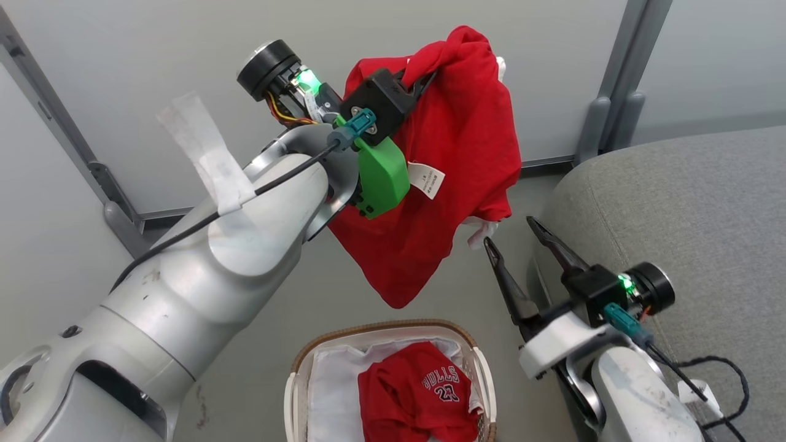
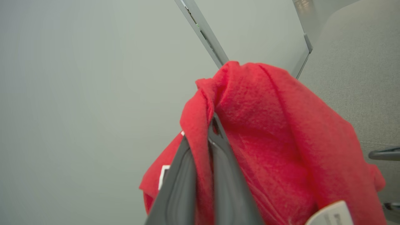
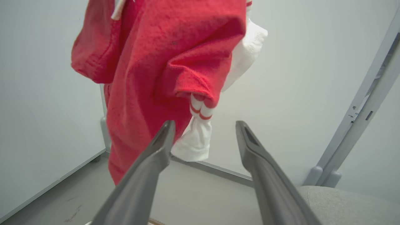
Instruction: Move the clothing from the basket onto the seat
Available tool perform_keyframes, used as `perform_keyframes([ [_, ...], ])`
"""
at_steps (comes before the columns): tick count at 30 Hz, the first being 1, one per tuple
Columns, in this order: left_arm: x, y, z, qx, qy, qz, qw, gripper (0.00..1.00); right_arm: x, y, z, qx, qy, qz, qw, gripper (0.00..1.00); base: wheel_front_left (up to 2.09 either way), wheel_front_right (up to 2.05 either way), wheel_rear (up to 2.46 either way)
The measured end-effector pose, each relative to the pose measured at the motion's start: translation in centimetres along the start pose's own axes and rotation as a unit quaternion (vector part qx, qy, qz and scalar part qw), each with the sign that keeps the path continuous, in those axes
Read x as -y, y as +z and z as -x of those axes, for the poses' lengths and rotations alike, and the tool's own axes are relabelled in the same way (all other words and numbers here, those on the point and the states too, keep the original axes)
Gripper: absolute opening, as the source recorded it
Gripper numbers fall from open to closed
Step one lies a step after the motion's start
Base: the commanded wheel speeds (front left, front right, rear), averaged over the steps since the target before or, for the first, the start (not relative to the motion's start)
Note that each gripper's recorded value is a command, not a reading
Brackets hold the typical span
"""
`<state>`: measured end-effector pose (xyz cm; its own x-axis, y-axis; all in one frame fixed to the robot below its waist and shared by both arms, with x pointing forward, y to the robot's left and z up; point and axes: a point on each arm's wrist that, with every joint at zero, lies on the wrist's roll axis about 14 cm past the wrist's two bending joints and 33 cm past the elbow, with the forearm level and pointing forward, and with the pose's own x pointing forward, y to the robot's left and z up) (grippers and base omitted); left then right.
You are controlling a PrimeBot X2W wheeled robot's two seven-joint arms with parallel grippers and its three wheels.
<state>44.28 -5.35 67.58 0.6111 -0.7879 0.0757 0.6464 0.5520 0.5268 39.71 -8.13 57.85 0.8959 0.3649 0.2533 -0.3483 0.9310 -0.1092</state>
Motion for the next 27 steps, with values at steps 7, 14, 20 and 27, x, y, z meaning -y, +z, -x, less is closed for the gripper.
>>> perform_keyframes([
  [7,0.6,-0.2,0.1,-0.002,-0.005,0.006,1.0,0.0,-0.8,2.3,-3.4,0.03,0.03,0.022,0.999,1.0,0.0,0.0,0.0],
  [14,0.8,-0.6,0.5,-0.003,-0.005,0.012,1.0,0.0,-1.0,2.6,-5.3,0.031,0.039,0.015,0.999,0.34,0.0,0.0,0.0],
  [20,1.1,-1.5,0.8,-0.01,-0.007,0.024,1.0,0.0,-1.3,2.6,-6.2,0.029,0.048,0.008,0.998,0.0,0.0,0.0,0.0],
  [27,1.1,-2.7,1.2,-0.019,-0.004,0.037,0.999,0.0,-1.4,2.9,-6.6,0.031,0.051,0.01,0.998,0.0,0.0,0.0,0.0],
])
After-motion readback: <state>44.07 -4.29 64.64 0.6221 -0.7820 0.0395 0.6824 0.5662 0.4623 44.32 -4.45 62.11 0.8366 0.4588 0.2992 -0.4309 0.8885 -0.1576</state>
